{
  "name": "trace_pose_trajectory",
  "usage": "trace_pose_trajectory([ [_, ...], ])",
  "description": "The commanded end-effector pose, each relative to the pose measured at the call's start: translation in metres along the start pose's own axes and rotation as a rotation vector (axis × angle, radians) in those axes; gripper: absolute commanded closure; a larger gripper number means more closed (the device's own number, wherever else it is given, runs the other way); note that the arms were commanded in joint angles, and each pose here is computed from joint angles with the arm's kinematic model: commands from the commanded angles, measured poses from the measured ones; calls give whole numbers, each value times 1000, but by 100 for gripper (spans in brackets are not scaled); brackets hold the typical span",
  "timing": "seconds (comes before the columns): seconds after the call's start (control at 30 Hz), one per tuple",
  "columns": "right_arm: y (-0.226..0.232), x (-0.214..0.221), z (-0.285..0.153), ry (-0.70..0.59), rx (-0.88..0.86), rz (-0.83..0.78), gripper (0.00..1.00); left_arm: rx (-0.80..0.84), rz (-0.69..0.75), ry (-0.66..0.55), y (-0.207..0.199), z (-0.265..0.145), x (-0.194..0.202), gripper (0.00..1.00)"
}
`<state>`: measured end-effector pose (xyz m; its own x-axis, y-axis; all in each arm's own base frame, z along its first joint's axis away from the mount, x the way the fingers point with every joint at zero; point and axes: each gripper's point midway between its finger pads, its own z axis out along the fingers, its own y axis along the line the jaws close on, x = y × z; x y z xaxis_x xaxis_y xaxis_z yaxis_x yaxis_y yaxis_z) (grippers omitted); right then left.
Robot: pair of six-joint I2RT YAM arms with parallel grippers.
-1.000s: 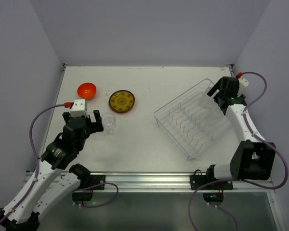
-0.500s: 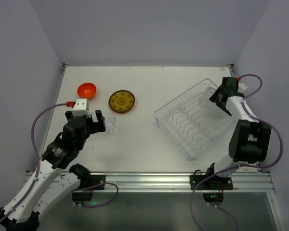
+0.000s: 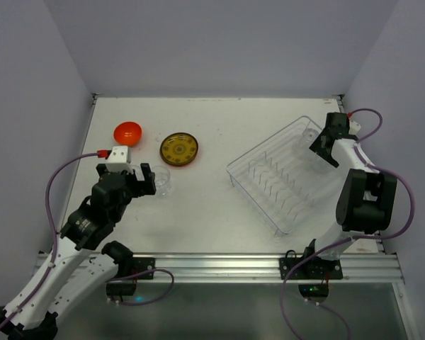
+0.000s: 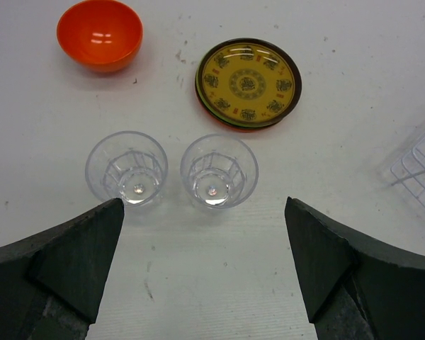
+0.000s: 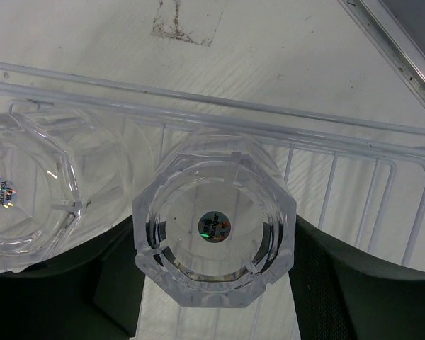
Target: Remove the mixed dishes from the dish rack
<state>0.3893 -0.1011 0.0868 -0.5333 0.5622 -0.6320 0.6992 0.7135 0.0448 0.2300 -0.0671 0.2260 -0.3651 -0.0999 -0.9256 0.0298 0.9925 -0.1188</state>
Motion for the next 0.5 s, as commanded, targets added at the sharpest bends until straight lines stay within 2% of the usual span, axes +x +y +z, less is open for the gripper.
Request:
trace_pose_trajectory([
  [0.0, 8, -29, -9, -81, -36, 23, 58, 48, -19, -56, -9, -2, -13, 0],
  [0.13, 7, -33, -31, -108, -78, 25, 83, 50, -24, -67, -8, -4, -15, 0],
  [0.3, 2, -42, -79, -171, -165, 52, 93, 164, -22, -129, -21, -25, -34, 0],
  [0.33, 1, -52, -104, -225, -213, 74, 94, 190, -33, -170, -21, -34, -41, 0],
  [0.4, 8, -47, -129, -238, -321, 81, 100, 257, -43, -209, -29, -46, -50, 0],
  [0.47, 31, -39, -172, -302, -534, 49, 100, 403, -77, -238, -50, -65, -61, 0],
])
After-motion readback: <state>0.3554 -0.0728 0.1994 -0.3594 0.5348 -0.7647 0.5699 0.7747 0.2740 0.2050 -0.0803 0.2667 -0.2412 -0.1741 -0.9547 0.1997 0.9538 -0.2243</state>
